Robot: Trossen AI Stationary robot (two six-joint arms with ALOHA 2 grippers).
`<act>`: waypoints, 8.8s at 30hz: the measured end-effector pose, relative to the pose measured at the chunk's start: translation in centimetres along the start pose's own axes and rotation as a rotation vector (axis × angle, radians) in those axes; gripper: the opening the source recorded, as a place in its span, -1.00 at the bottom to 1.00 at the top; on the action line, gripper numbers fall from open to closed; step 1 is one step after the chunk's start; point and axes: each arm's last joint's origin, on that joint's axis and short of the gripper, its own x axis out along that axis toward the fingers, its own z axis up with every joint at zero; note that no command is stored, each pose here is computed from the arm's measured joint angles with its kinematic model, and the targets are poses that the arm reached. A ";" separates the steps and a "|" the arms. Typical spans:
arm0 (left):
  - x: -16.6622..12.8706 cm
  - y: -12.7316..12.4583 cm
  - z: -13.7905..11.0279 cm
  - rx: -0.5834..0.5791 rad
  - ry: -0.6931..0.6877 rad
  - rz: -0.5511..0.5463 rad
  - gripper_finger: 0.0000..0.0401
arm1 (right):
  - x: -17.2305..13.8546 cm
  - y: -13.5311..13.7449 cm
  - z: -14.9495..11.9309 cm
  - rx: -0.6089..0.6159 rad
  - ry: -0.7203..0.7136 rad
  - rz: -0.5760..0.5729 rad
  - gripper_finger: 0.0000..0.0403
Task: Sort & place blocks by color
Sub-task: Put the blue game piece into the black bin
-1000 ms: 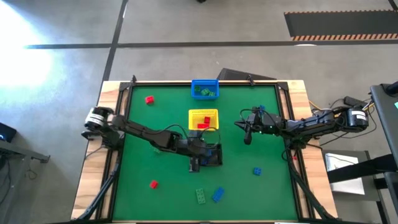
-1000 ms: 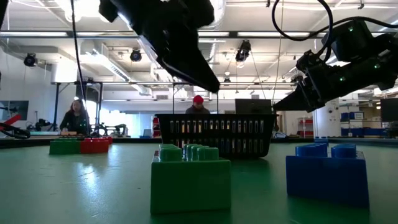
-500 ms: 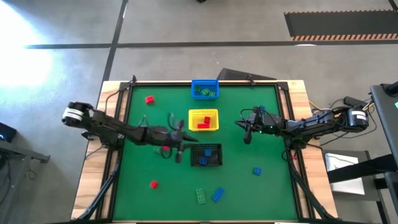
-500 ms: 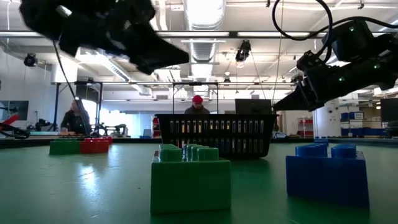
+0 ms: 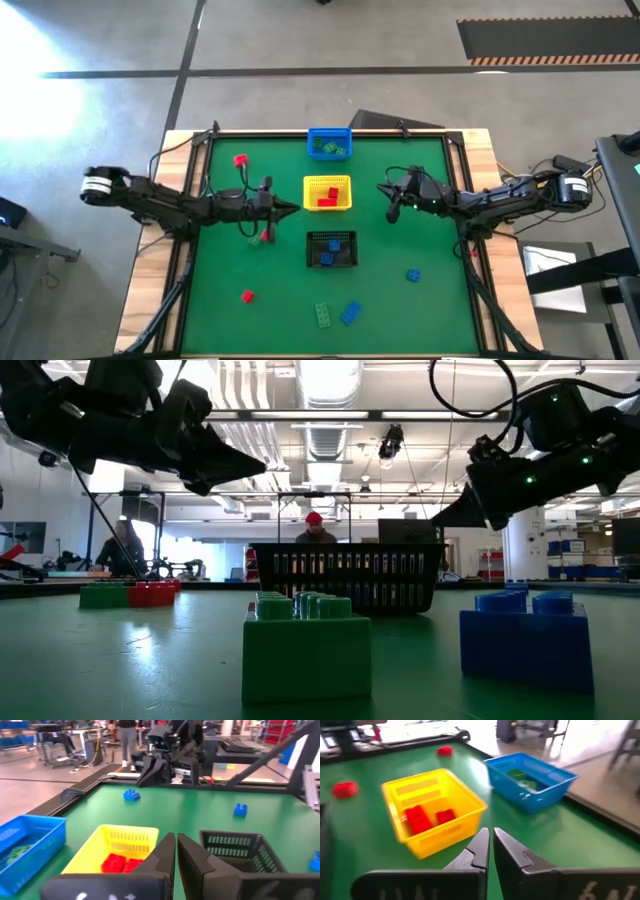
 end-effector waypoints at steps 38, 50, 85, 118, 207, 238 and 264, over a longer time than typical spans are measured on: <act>-0.2 0.3 -0.6 -0.023 0.019 0.026 -1.00 | -2.5 -2.8 -5.2 0.552 0.219 -0.942 0.28; -0.2 0.3 -0.5 -0.024 0.015 0.026 -1.00 | -0.6 -2.4 -6.7 0.482 0.337 -0.983 0.20; -0.2 0.3 -0.6 -0.024 0.021 0.026 -1.00 | -0.8 -0.9 -0.1 0.408 0.440 -0.465 -0.76; -0.3 0.3 -0.6 -0.024 0.021 0.026 -1.00 | 3.2 -3.9 -2.8 0.363 0.513 -0.648 0.41; -0.2 0.3 -0.9 -0.013 0.038 0.026 -1.00 | 9.3 -7.6 3.4 -0.592 1.311 0.137 0.18; -0.1 0.3 -0.8 -0.014 0.034 0.026 -1.00 | 4.4 2.1 9.9 -0.089 0.948 0.271 -0.36; -0.2 0.3 -1.0 -0.015 0.040 0.026 -1.00 | 10.9 17.0 8.1 -0.125 0.819 0.480 -0.36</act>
